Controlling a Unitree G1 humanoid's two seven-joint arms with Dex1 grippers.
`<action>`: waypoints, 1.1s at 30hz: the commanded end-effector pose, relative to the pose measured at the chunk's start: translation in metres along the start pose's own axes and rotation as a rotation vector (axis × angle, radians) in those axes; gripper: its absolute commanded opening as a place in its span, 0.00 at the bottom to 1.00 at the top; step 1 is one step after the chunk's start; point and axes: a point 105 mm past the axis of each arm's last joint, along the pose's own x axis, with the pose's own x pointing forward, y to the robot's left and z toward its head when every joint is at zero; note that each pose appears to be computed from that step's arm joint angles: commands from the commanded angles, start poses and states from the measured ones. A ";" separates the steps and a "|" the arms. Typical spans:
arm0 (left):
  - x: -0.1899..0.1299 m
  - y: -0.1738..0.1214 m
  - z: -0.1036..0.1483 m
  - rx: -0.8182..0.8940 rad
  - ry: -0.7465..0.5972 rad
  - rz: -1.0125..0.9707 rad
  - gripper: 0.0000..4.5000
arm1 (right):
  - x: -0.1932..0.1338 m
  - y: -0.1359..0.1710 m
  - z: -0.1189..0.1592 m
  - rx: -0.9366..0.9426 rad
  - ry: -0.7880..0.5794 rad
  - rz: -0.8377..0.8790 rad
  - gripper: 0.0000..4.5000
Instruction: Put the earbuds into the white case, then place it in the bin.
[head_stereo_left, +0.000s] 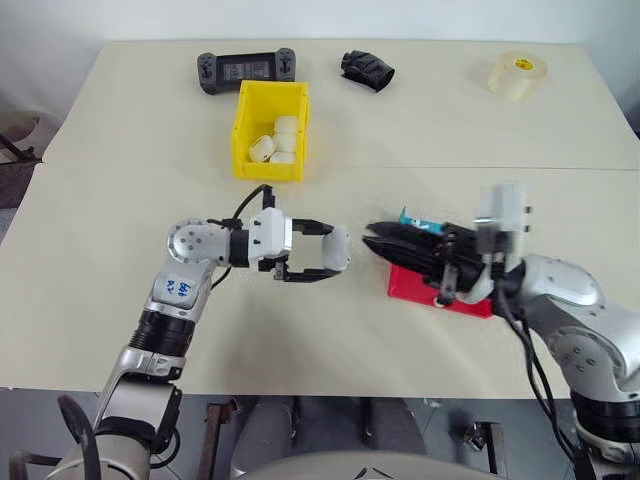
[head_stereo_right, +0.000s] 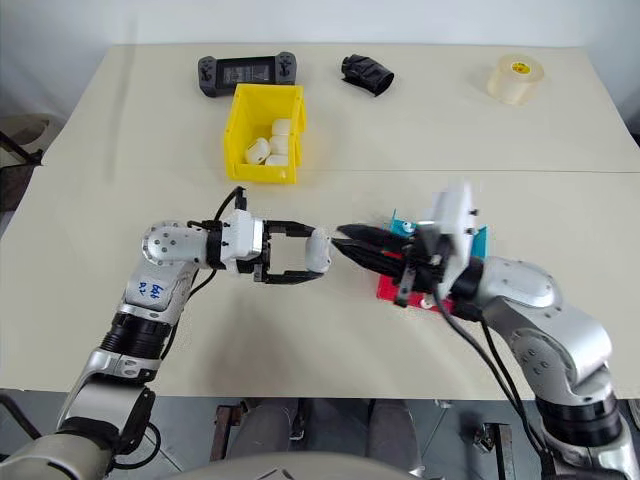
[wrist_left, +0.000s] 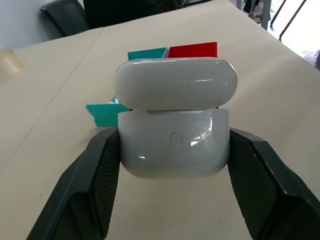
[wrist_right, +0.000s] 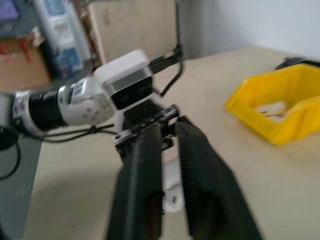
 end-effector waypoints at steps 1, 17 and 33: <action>0.005 -0.002 0.011 0.040 -0.023 -0.010 0.62 | 0.013 0.005 -0.005 -0.044 0.032 0.048 0.00; -0.008 0.003 0.034 0.010 -0.142 0.090 0.62 | -0.021 -0.018 -0.034 0.035 0.148 -0.024 0.00; -0.076 0.070 0.016 -0.196 -0.148 0.834 0.62 | -0.074 -0.020 -0.015 -0.032 -0.009 -0.247 0.29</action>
